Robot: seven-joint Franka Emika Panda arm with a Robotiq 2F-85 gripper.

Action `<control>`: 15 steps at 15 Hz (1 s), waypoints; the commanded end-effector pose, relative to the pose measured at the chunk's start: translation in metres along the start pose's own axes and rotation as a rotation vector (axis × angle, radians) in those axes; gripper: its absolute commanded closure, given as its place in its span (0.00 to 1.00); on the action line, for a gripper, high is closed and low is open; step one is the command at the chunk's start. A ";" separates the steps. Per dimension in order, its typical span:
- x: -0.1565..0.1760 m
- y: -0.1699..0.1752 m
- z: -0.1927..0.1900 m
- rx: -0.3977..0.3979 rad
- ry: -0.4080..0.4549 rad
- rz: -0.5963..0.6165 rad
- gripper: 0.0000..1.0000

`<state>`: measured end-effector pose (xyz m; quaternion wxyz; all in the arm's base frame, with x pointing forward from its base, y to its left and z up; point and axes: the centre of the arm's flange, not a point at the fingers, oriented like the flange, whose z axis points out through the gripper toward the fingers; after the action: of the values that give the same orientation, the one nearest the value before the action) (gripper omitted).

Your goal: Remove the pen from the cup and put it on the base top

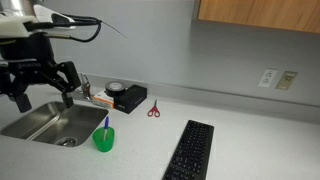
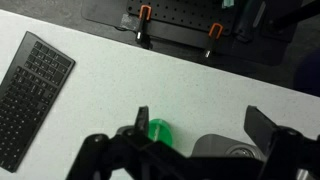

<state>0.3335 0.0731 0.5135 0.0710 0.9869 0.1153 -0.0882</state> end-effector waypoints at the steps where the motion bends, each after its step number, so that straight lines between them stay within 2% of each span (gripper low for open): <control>1: 0.001 0.000 0.001 0.000 -0.002 0.000 0.00; 6: 0.000 0.000 0.000 0.000 -0.001 0.000 0.00; 7: 0.008 0.002 0.002 -0.010 0.025 0.025 0.00; 11: 0.055 0.019 0.020 -0.012 0.092 0.122 0.00; 15: 0.106 0.038 0.055 -0.018 0.157 0.211 0.00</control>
<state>0.3972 0.0593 0.4739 0.0680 0.9963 0.0488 -0.0186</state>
